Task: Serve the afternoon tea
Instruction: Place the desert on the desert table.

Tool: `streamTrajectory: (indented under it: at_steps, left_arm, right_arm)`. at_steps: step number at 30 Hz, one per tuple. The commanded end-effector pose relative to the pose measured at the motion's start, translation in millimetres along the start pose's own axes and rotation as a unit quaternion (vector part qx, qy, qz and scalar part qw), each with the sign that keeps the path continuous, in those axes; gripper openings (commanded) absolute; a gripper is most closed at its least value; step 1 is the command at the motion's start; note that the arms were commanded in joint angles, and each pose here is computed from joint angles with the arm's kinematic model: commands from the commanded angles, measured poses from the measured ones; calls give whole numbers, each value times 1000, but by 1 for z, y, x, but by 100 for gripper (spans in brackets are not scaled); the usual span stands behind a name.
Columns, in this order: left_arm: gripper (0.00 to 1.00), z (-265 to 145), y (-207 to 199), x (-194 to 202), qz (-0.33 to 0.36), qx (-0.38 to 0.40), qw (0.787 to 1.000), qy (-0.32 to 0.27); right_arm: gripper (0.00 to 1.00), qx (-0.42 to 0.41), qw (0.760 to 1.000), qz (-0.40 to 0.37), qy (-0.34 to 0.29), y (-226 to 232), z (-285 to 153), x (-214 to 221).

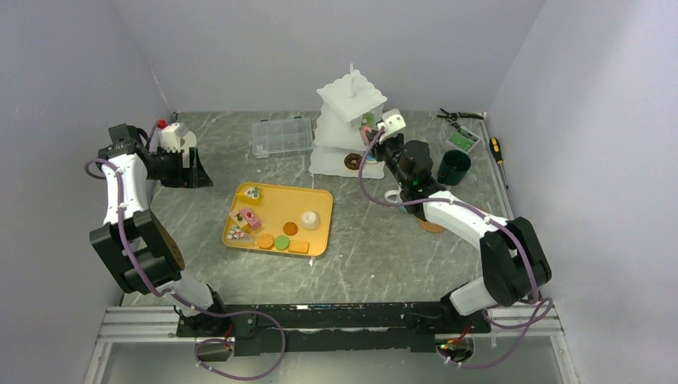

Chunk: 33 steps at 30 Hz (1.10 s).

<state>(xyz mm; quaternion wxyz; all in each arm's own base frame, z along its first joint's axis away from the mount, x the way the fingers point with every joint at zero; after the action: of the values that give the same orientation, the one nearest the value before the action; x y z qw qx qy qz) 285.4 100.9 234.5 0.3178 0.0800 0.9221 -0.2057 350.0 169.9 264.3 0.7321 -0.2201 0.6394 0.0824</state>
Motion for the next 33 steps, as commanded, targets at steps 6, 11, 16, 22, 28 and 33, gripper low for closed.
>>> streamTrajectory:
  at_steps: [6, 11, 16, 22, 28, 33]
  left_arm:
    - [87, -7, -3, -10, 10, 11, 1000, -21]
    - [88, -8, -5, -9, 12, 9, 1000, -22]
    - [93, -9, -6, -8, 15, 9, 1000, -21]
    - [93, -10, -7, -9, 15, 13, 999, -25]
    - [93, -10, -7, -9, 15, 14, 999, -25]
    - [93, -10, -7, -10, 12, 16, 999, -28]
  right_arm:
    - [36, -15, 999, 15, -45, -1, 18, -12]
    - [42, -14, 999, 15, -48, -3, 26, -15]
    - [56, -23, 999, 15, -43, -2, 29, -18]
    - [61, -22, 998, 16, -49, -4, 21, -27]
    - [63, -38, 996, 37, -70, 0, -4, -49]
    - [63, -72, 993, 47, -77, 36, -29, -62]
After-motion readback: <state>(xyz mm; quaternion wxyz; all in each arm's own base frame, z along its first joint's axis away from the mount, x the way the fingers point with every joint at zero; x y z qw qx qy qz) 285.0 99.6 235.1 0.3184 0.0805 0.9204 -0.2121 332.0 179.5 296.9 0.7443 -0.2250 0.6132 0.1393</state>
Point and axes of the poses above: each gripper's point midway between its finger pads, its own z axis out along the fingers, its own y axis along the line the jaws close on, x = y × z, the point moved 9 cm from there along -z, back along the fingers
